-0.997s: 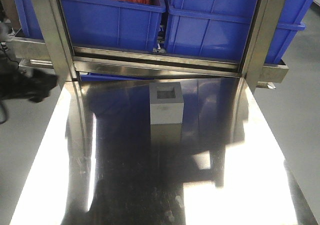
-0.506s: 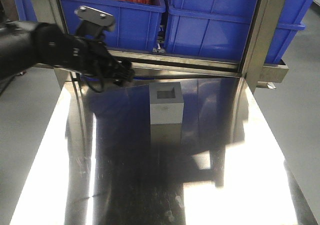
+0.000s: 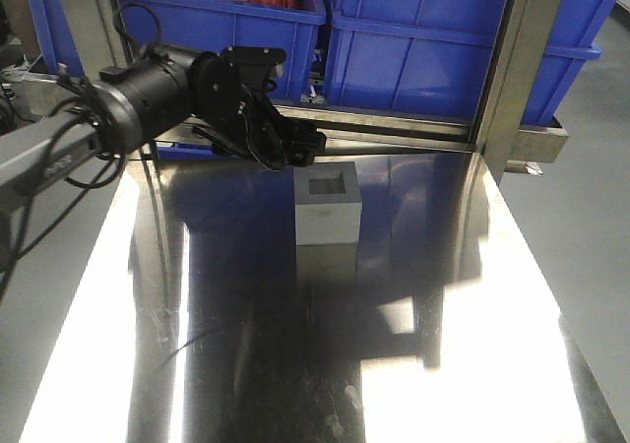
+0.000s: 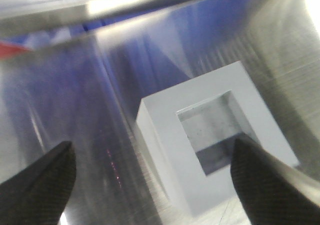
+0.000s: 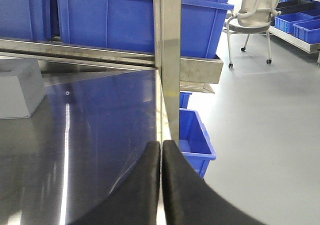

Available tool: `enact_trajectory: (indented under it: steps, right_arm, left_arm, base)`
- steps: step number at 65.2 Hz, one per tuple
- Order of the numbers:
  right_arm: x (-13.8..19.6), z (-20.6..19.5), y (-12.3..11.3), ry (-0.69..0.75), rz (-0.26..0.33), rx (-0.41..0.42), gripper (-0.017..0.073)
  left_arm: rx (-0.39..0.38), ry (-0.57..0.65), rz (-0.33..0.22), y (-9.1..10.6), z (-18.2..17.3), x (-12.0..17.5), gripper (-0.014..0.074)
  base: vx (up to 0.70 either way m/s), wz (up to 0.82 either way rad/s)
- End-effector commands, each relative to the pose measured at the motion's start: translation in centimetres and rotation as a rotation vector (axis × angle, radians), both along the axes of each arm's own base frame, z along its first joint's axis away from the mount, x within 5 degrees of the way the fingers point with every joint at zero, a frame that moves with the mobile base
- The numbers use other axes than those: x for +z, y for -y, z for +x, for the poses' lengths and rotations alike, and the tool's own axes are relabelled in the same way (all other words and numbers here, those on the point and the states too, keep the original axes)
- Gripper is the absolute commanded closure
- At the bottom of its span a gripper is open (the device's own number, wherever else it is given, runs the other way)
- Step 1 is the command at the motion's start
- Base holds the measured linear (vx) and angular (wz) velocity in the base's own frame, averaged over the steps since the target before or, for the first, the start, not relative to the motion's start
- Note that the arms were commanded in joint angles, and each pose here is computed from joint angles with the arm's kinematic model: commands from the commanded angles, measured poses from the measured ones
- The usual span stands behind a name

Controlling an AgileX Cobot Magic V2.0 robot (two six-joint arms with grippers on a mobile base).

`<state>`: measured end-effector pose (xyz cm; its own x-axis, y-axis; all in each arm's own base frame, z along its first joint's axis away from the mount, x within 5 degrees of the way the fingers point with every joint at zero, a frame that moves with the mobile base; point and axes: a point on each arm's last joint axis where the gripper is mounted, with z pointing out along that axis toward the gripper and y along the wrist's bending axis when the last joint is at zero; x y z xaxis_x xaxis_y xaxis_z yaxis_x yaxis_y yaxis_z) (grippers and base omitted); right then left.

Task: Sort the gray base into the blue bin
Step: 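Reach the left gripper down over the gray square block, then close the left gripper on the gray block's rim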

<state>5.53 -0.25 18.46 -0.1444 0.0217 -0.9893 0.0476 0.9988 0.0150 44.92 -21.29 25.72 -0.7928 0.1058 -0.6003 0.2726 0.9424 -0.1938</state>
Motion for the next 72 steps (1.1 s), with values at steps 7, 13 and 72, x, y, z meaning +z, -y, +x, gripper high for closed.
enact_trajectory:
  steps: [7, 13, 72]
  right_arm:
    - [0.6, 0.1, 0.0, 0.072, -0.018, 0.0, 0.0564]
    - [0.6, 0.1, 0.0, 0.072, -0.018, 0.0, 0.0564]
    - [0.6, 0.1, 0.0, 0.072, -0.018, 0.0, 0.0564]
  left_arm:
    - [0.022, 0.06, -0.11, 0.7, 0.3, 2.7, -0.0013]
    - [0.025, 0.044, -0.109, 0.9, 0.5, 1.8, -0.0013]
    - [0.025, 0.02, -0.068, 1.1, 1.5, -1.2, 0.003]
  base:
    - [0.0, 0.0]
    - [0.0, 0.0]
    - [0.0, 0.0]
